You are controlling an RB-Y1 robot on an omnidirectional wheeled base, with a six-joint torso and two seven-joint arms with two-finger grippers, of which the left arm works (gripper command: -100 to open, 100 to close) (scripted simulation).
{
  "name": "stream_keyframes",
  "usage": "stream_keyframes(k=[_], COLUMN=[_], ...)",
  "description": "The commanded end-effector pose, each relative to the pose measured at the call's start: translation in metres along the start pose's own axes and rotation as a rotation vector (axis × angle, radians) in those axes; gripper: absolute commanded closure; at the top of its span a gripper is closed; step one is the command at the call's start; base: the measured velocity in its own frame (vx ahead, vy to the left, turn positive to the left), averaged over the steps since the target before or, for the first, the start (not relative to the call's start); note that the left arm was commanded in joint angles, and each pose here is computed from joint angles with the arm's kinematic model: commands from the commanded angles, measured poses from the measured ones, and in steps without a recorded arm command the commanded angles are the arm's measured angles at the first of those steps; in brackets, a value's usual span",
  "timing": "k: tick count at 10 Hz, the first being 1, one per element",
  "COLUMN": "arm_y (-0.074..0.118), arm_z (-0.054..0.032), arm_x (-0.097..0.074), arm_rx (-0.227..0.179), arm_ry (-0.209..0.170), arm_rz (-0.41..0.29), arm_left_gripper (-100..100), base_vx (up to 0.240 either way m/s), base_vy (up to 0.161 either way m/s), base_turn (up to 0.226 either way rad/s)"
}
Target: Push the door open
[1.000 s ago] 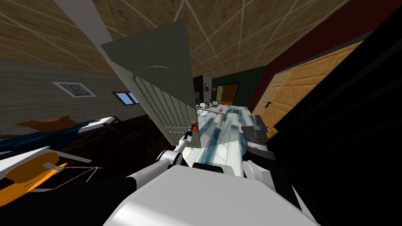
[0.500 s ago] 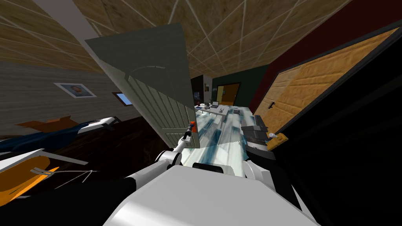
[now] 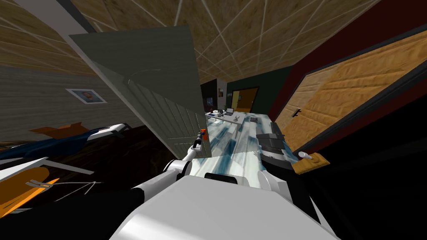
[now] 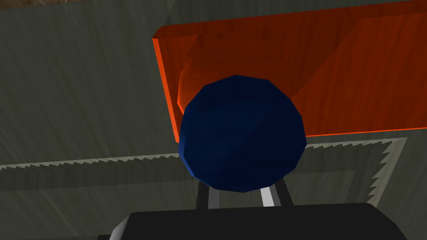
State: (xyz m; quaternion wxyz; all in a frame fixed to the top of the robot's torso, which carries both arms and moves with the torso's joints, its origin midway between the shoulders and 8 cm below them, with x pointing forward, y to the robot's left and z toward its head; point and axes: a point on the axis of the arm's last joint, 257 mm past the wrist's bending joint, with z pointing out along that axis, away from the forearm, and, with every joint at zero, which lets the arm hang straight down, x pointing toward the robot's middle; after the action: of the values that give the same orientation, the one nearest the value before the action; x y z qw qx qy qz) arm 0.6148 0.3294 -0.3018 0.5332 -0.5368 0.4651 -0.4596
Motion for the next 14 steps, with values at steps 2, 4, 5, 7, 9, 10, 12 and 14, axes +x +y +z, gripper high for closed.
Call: stream_keyframes(k=[2, 4, 5, 7, 9, 10, 12, 14], arm_y=[-0.003, -0.003, -0.003, -0.004, -0.005, -0.005, -0.009, -0.01], arm_z=[-0.0011, -0.0013, -0.0017, -0.003, -0.0051, -0.0063, -0.004, -0.0031], arm_x=[0.009, 0.025, 0.037, 0.062, 0.086, 0.096, 0.073, 0.065], arm_rx=[0.007, 0.008, 0.009, 0.01, 0.01, 0.01, 0.018, 0.023], arm_ry=[-0.007, 0.001, 0.007, 0.021, 0.034, 0.04, 0.021, 0.012], arm_rz=[0.003, 0.004, 0.005, 0.005, 0.003, 0.001, 0.021, 0.028], arm_left_gripper=[-100, -100, -100, -100, -100, -100, -100, -100], base_vx=[0.091, -0.195, -0.208, -0.214, -0.172, -0.148, 0.042, 0.223], base_vy=[-0.062, 0.046, 0.009, 0.005, 0.024, 0.005, 0.005, -0.001], base_turn=[0.089, 0.027, 0.05, 0.072, 0.062, 0.035, -0.02, -0.029])
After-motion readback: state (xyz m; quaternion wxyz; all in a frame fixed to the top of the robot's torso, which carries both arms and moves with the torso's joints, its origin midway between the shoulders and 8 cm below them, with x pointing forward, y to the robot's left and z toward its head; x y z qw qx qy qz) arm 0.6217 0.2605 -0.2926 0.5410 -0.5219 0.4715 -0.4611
